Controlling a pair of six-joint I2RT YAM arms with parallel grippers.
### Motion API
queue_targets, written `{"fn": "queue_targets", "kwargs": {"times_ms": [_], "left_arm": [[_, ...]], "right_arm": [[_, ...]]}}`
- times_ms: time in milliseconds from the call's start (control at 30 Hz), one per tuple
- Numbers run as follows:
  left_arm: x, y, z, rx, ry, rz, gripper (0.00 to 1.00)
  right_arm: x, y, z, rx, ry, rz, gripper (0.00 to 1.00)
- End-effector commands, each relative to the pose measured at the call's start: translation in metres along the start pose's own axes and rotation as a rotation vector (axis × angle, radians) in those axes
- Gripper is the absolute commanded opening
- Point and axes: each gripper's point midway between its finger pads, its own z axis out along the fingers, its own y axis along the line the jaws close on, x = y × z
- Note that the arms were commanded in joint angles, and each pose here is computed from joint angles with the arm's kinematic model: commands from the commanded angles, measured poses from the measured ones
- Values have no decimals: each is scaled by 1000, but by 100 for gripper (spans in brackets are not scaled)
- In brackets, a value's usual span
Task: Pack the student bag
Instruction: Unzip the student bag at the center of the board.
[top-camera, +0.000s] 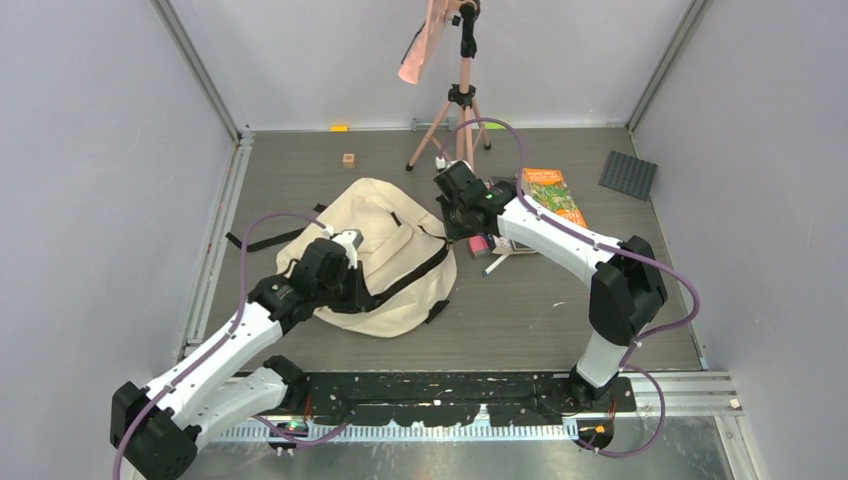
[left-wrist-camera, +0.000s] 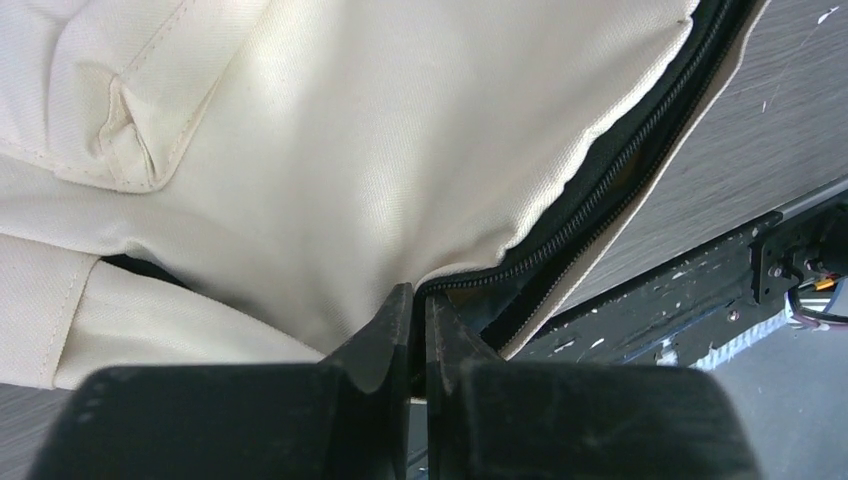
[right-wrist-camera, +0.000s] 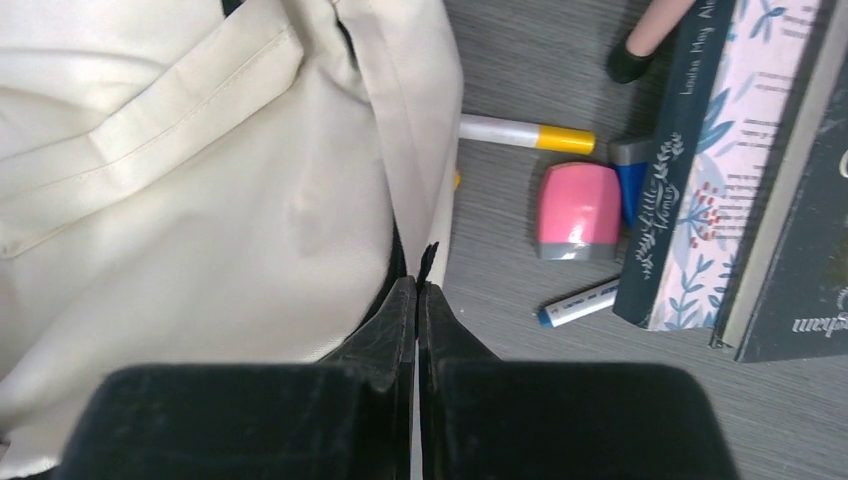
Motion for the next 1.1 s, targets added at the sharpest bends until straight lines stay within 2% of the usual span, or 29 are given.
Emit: {"fn": "queue_targets", "kwargs": {"times_ms": [0, 67, 133, 200, 300, 433, 567, 733, 1067], "left_arm": [[-21, -16, -16, 50, -58, 36, 11], [-34, -33, -16, 118, -82, 40, 33], [-48, -49, -14, 173, -100, 33, 49], [-62, -65, -10, 224, -104, 32, 58], [-85, -86, 2, 290, -120, 40, 67], [-111, -108, 24, 359, -129, 71, 71], [-115, -115, 51, 377, -61, 101, 74], [-119, -115, 63, 369, -46, 143, 74], [-94, -114, 81, 356, 35, 163, 63]], "right_arm": [[-14, 21, -15, -123, -37, -17, 1], [-10, 24, -18, -150, -34, -10, 1], [-6, 27, -22, -173, -34, -2, 1], [-5, 29, -25, -187, -38, 9, 1], [-5, 31, -28, -199, -44, 20, 1], [-6, 31, -30, -200, -50, 22, 1], [-6, 31, -30, -199, -54, 27, 1], [-7, 31, -31, -198, -59, 36, 1], [-9, 32, -31, -201, -65, 42, 1]]}}
